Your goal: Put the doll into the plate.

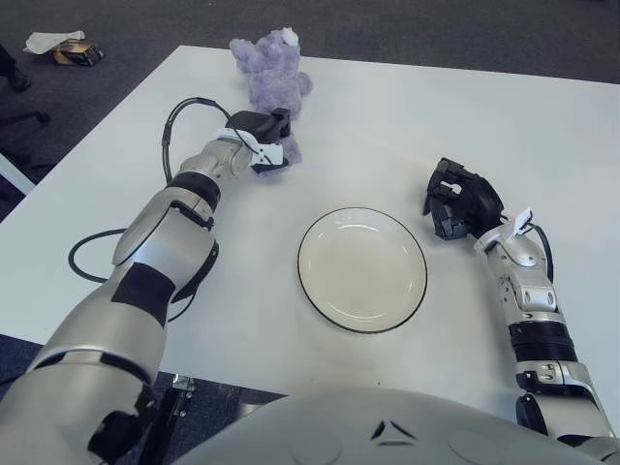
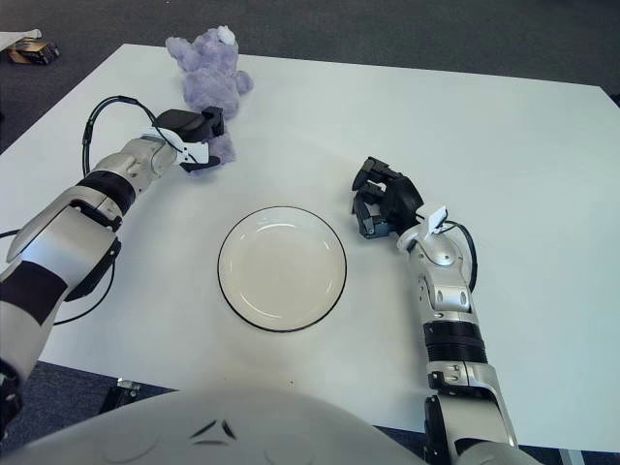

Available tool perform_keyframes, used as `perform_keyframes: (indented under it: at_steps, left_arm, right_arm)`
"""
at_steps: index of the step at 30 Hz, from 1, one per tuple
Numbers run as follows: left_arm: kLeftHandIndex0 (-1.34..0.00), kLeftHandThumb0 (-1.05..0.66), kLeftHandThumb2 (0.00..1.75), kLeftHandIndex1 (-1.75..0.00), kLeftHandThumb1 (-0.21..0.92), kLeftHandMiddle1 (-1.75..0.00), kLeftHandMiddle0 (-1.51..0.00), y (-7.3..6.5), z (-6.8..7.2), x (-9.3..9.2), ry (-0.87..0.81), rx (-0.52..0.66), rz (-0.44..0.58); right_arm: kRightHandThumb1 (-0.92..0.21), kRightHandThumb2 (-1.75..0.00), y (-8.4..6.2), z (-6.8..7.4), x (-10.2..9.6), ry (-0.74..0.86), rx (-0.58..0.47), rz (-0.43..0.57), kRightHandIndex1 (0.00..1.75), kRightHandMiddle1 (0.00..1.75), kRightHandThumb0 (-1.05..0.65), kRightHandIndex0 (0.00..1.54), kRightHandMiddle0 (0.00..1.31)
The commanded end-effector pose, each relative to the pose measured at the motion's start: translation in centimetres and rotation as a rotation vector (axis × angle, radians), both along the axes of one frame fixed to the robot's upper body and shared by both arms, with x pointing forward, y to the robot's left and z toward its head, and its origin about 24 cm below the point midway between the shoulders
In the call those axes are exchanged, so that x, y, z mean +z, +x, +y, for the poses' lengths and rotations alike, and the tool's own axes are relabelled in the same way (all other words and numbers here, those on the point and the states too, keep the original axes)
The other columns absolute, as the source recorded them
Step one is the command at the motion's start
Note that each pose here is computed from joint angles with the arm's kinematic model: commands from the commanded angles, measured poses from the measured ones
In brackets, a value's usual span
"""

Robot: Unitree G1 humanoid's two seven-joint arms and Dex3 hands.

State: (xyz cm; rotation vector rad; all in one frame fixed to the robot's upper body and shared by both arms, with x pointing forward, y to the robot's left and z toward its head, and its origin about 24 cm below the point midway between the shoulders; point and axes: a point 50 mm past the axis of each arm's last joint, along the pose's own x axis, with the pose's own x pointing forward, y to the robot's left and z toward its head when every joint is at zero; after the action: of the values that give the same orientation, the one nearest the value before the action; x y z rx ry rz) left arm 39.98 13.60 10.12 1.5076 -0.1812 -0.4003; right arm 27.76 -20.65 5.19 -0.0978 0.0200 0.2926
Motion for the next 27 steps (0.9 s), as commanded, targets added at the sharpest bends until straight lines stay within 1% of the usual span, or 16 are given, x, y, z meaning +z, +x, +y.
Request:
perform_keyframes:
  at_steps: [1, 8, 14, 21, 27]
  left_arm:
    - [-0.62, -0.49, 1.33, -1.75, 0.31, -1.75, -1.11, -0.6, 0.4, -1.2, 0.016, -0.02, 0.02]
    - [-0.67, -0.51, 1.39, -1.75, 0.25, -1.75, -1.19, -0.9, 0.1, -1.3, -0.009, -0.077, 0.011]
    - [-0.71, -0.53, 1.46, -1.75, 0.2, -1.75, -1.24, -1.7, -0.4, -1.5, -0.071, -0.167, 0.017]
    - [-0.76, -0.56, 1.53, -1.75, 0.15, -1.75, -1.31, -3.4, -0.4, -2.1, -0.183, -0.309, 0.072]
    - [-0.77, -0.56, 1.54, -1.75, 0.14, -1.75, -1.33, -5.0, -0.8, -1.3, -0.22, -0.485, 0.11]
  right_arm:
    - [-0.21, -1.45, -2.0, -1.0, -4.0, -0.046, -0.028, 0.221, 1.75, 1.74, -0.01, 0.59, 0.56]
    - [-0.21, -1.45, -2.0, -0.9, -3.8, -0.057, -0.027, 0.21, 1.75, 1.74, -0.01, 0.58, 0.57]
    - [-0.22, -1.44, -2.1, -0.8, -3.6, -0.053, -0.032, 0.206, 1.75, 1.74, -0.01, 0.57, 0.56]
    - [-0.22, -1.43, -2.1, -0.8, -3.4, -0.054, -0.044, 0.197, 1.75, 1.74, -0.01, 0.57, 0.56]
    - [-0.22, -1.43, -2.2, -0.8, -3.3, -0.045, -0.054, 0.198, 1.75, 1.74, -0.01, 0.57, 0.56]
